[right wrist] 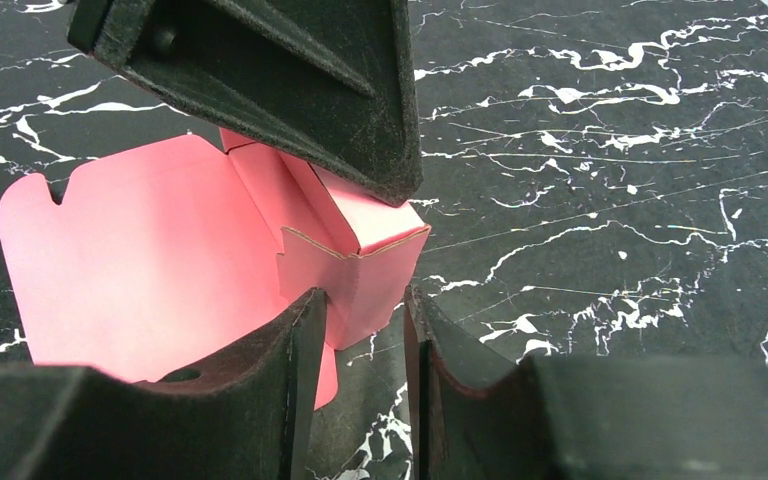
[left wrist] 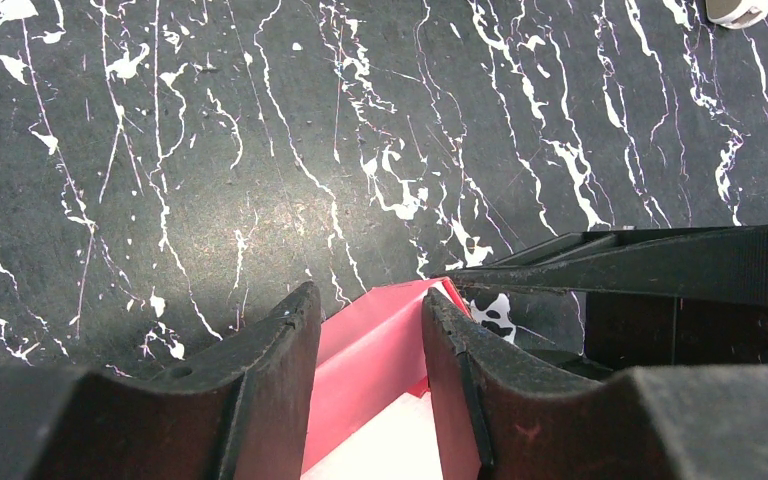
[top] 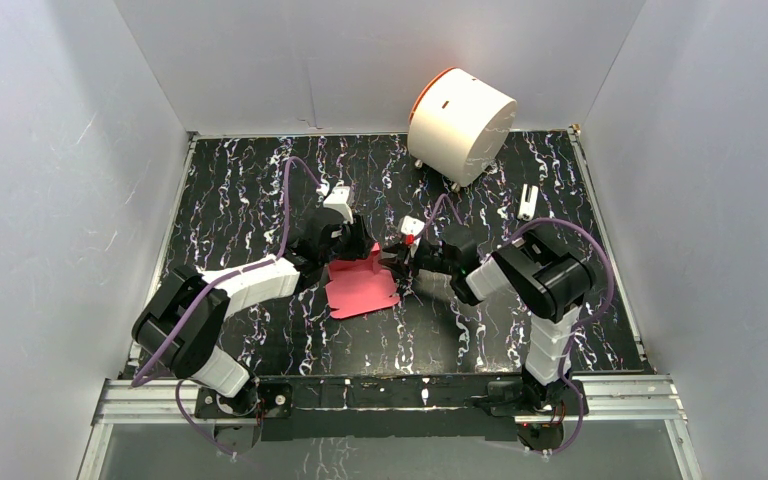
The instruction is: Fold the paper box
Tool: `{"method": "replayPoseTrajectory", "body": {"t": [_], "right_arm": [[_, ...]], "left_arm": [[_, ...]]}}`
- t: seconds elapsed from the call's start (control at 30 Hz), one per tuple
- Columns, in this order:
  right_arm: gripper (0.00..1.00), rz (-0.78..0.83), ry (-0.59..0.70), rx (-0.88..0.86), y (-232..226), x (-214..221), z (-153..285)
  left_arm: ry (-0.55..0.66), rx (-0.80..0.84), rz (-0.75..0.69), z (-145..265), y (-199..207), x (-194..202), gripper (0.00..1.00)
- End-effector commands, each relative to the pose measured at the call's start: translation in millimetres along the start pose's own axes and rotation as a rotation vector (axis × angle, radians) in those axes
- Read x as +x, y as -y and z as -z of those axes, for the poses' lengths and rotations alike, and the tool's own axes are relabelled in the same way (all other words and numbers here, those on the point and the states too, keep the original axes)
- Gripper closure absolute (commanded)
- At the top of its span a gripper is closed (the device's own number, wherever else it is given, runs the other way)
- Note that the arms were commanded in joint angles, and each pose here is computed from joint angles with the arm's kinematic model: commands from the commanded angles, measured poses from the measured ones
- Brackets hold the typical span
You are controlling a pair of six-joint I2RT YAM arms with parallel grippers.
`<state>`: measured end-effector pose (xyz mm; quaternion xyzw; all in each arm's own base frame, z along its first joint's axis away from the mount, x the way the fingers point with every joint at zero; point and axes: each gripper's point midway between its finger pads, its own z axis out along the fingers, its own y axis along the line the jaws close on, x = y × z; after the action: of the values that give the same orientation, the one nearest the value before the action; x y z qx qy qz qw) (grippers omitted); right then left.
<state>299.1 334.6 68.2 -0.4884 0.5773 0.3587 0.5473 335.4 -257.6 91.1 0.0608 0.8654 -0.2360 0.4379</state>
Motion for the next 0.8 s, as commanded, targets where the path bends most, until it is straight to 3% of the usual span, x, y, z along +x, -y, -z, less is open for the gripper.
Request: {"method": "replayPoseTrajectory", "body": {"t": [0.0,0.3,0.77], "right_arm": [[0.59,0.025,0.095,-0.01,1,-22,-10],[0.7,0.016,0.103,0.015,6,-20,-15],[0.74,0.007,0.134,0.042,11,-26,-26]], "left_arm": [[-0.079,0.008,-0.016,8,-4,24,0.6],[-0.087,0.031,-0.005,7,1,25,0.61],[-0.139,0.124,0.026,5,19,33,0.61]]}}
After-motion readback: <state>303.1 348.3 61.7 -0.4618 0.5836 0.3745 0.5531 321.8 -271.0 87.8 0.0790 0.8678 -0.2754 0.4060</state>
